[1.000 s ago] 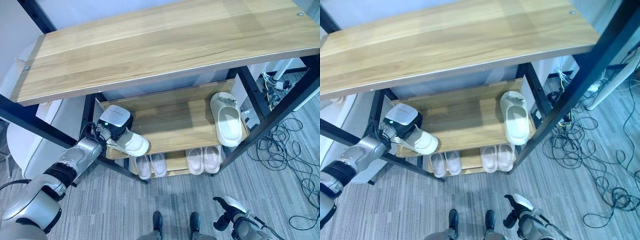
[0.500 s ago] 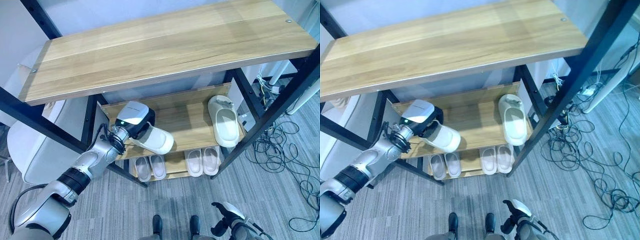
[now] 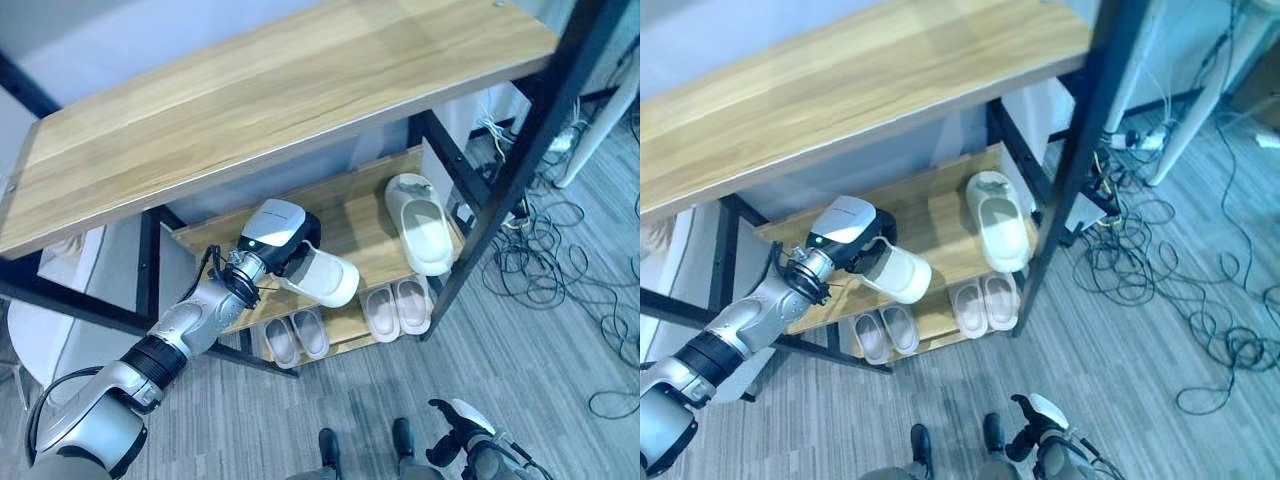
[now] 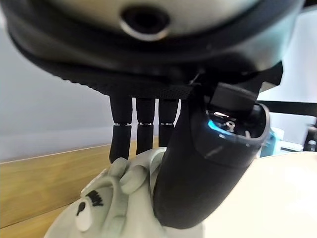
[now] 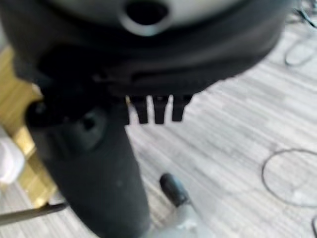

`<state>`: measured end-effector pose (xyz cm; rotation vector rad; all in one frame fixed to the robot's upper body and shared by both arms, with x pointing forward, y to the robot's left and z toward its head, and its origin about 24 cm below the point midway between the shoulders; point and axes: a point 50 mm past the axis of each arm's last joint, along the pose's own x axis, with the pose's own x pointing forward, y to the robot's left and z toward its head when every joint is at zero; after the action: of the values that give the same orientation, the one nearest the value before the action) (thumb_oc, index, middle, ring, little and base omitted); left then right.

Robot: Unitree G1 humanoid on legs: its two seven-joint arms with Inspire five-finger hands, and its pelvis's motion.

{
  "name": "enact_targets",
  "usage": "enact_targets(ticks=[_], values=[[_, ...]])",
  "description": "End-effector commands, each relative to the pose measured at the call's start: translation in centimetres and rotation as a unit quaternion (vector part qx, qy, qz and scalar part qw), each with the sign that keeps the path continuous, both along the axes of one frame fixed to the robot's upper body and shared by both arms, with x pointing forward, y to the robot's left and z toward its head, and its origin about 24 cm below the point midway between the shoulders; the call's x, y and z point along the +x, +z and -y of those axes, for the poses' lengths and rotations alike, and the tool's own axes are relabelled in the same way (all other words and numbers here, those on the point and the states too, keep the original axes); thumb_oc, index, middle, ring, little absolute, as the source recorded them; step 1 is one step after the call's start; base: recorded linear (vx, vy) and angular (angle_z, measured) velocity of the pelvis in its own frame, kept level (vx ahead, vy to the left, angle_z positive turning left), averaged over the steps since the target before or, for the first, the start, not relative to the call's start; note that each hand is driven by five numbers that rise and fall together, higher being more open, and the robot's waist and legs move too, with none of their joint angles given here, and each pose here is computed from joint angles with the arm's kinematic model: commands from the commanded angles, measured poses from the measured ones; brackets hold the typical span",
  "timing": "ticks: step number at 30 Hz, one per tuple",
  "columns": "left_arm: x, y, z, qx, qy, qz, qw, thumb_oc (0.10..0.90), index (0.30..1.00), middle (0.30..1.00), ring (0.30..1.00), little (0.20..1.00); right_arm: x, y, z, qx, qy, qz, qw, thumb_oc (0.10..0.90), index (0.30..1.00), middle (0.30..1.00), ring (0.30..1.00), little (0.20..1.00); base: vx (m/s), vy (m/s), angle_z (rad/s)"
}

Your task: Arrange the slippers neatly on the shoe rack.

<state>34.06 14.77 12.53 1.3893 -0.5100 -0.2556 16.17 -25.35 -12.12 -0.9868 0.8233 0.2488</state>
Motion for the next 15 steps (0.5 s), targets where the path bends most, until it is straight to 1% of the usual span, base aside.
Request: enact_targets(ticks=[1,9,15], values=[[2.0,7.2,-0.4,-0.077,0.019,0.139,0.987,0.4,0.3,0.3,0.3,0.3,-0.2,0.8,1.2,-0.01,-0.004,0.025,1.0,0.8,0.9,0.9,0.9,0.9,0.01,0.014,-0.25],[2.9,9.9,0.9,-0.066,0.009,0.179,0.982,0.4,0.3,0.3,0.3,0.3,-0.5,0.8,1.6,-0.008,-0.009,0.025,1.0,0.8,0.9,0.9,0.9,0.9,0.0,0.005,-0.1],[3.5,10.8,1.9,-0.042,0.003,0.192,0.98,0.4,0.3,0.3,0.3,0.3,0.0,1.1,1.5,-0.005,-0.003,0.034,0.999,0.8,0.9,0.9,0.9,0.9,0.0,0.003,-0.04]])
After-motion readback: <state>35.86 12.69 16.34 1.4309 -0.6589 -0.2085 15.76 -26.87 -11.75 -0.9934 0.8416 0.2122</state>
